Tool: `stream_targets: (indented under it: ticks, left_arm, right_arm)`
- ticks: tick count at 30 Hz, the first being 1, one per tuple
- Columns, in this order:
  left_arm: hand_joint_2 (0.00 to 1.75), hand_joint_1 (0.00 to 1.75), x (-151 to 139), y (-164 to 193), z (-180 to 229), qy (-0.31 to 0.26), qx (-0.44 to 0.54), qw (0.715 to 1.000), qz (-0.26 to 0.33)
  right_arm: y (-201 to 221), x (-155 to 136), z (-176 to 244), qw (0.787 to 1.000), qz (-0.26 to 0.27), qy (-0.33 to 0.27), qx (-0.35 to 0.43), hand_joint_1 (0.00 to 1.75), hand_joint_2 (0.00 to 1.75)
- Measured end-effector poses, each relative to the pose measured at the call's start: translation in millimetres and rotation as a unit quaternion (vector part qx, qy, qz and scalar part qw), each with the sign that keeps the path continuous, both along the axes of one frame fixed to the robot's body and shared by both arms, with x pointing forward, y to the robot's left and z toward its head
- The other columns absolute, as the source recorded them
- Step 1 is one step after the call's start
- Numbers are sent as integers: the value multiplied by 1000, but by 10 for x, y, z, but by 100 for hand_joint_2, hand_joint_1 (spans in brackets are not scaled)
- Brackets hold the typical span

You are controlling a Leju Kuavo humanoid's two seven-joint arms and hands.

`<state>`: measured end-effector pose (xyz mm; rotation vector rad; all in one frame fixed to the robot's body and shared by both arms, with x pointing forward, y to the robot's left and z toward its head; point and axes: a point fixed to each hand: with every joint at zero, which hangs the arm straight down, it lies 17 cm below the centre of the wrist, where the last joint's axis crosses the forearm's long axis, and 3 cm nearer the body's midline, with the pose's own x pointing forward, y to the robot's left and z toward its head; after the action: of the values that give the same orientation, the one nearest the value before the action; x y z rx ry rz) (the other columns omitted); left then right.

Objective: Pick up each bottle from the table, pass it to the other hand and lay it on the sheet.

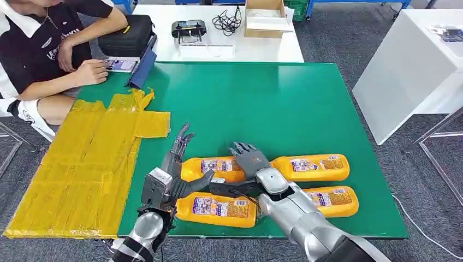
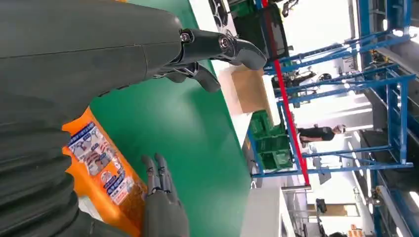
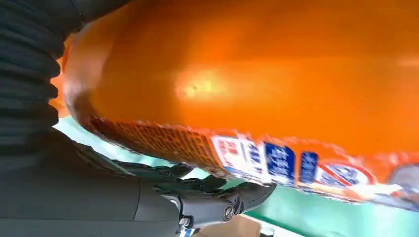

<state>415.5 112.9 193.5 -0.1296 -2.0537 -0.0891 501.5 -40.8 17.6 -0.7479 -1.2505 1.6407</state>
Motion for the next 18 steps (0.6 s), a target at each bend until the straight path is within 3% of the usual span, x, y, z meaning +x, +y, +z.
stream_targets:
  ticks: [1,2,3,5,8,12,18]
  left_arm:
    - [175,0,1,-5,1,0,0,1000,-1]
    - [175,0,2,-9,0,0,0,1000,-1]
    - [175,0,2,-13,2,0,0,1000,-2]
    - [175,0,3,-24,2,0,1,1000,-3]
    - [175,0,-2,-51,-4,1,2,1000,-6]
    - [175,0,-14,-80,-7,1,2,1000,-10]
    - [175,0,-32,-108,-17,2,3,1000,-12]
  right_arm:
    - [-14,0,-12,1000,-1,1,-2,0,175]
    - [-25,1,-21,1000,-2,3,-3,10,175]
    - [-35,5,-24,1000,-3,4,-4,138,175]
    - [-57,7,-39,1000,-6,7,-3,175,175]
    - [-95,40,12,1000,-9,-16,9,175,175]
    - [-123,94,248,994,-7,-94,56,175,175]
    - [-214,142,647,974,-14,-187,130,175,175]
